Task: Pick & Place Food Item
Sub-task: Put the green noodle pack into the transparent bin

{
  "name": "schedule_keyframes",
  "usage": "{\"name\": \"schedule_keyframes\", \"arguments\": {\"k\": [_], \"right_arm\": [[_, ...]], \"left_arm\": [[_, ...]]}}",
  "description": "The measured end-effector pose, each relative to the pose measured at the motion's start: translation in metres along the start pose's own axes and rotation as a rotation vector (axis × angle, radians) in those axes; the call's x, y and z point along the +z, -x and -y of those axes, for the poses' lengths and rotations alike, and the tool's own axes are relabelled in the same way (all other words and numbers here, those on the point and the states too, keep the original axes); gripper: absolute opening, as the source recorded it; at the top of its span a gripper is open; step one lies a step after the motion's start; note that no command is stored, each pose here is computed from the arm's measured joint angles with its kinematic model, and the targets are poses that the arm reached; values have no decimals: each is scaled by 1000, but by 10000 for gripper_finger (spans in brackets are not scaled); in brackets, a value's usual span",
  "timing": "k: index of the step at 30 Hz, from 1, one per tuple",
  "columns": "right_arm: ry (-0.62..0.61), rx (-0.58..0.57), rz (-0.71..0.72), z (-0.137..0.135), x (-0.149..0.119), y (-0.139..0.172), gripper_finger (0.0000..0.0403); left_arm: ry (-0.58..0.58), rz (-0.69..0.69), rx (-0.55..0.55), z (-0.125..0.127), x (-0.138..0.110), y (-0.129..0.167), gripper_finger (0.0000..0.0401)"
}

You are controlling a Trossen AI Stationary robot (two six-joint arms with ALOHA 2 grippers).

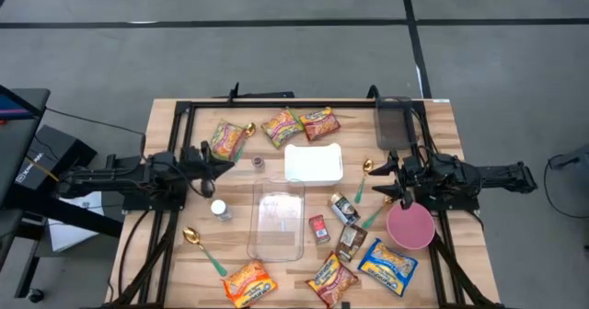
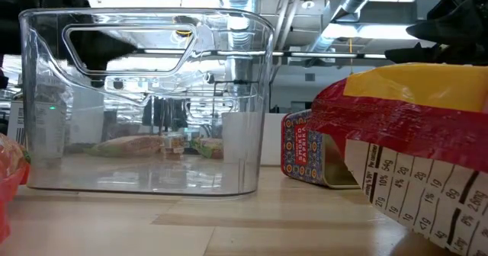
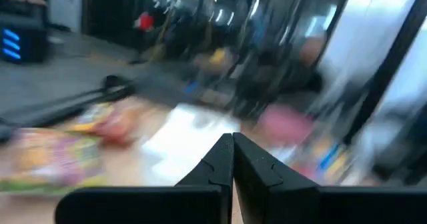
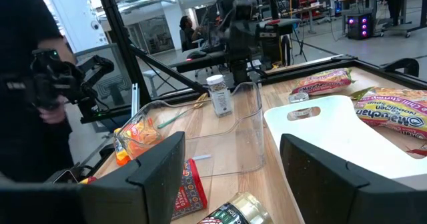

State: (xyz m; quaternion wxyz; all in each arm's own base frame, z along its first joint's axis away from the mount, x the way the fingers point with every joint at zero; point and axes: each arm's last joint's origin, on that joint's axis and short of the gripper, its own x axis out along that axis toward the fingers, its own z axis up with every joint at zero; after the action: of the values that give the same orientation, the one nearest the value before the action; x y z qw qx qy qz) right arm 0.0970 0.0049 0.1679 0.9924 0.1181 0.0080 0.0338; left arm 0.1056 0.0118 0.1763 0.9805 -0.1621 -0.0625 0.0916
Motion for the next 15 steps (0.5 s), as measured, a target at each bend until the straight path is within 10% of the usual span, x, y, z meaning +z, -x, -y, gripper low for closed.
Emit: {"name": "schedule_keyframes", "arguments": {"k": [4, 15], "right_arm": [[0, 0, 1, 0, 0, 0, 240], [0, 0, 2, 0, 0, 0, 240]], "left_arm": [[290, 194, -165, 9, 22, 1, 0], [474, 440, -335, 17, 47, 5, 0]]}}
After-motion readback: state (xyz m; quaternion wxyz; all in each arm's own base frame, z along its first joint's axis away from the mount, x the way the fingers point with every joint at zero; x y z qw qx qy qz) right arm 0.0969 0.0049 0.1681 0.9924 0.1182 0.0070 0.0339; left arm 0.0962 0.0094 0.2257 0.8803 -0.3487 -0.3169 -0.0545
